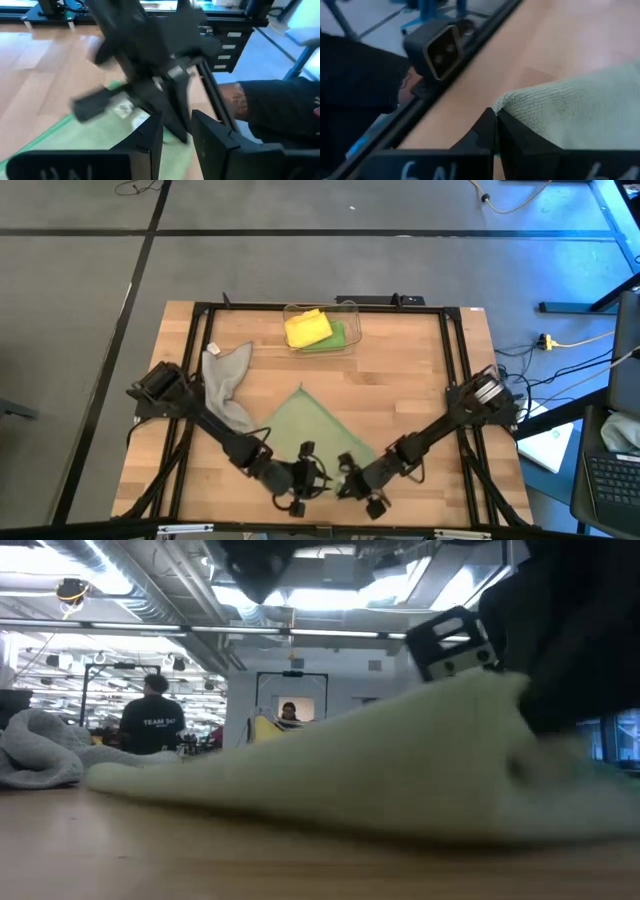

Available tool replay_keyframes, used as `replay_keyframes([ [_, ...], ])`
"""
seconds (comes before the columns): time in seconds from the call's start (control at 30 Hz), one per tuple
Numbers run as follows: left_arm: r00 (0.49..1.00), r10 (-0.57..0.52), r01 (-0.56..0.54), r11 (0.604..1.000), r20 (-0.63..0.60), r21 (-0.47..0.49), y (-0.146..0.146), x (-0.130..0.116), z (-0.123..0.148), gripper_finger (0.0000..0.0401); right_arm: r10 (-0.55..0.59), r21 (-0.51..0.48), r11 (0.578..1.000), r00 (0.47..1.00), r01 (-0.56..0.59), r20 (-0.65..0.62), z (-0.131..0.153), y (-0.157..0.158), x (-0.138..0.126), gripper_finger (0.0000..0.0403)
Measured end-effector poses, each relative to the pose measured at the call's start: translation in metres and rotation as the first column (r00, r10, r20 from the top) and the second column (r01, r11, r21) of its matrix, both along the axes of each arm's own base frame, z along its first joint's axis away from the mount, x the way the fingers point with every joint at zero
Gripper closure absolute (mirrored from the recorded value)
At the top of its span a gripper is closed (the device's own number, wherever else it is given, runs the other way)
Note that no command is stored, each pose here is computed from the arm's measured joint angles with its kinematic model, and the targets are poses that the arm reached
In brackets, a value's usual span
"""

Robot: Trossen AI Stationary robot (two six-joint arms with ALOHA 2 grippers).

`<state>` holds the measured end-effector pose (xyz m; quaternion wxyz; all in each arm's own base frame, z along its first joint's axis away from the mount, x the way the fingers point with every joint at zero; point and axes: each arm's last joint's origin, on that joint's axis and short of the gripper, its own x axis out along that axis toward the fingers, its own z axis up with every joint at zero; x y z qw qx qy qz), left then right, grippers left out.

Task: Fold microfiber towels
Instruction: Fold the light green microfiber cloth

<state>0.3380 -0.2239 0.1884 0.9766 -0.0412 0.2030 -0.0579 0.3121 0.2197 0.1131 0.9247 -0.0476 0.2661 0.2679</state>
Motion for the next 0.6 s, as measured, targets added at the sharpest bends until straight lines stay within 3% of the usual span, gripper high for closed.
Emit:
replay_keyframes([
  [0.13,0.999,0.036,-0.036,0.999,0.011,-0.025,-0.013,-0.010,0.000,0.0307,0.064,-0.046,0.997,0.997,-0.062,0.033,-0.013,0.028,0.020,0.0379],
  [0.27,0.997,0.073,-0.071,0.996,0.031,-0.054,-0.021,-0.016,0.002,0.0307,0.089,-0.102,0.991,0.995,-0.085,0.042,-0.010,0.043,0.032,0.0344],
  [0.47,0.994,0.094,-0.092,0.994,0.049,-0.056,-0.030,-0.023,0.003,0.0307,-0.001,-0.251,0.968,0.999,0.011,0.041,0.007,0.040,0.033,0.0260],
  [0.6,0.993,0.101,-0.098,0.994,0.056,-0.055,-0.031,-0.025,0.003,0.0307,-0.031,-0.265,0.963,0.996,0.051,0.080,0.026,0.037,0.032,0.0207],
])
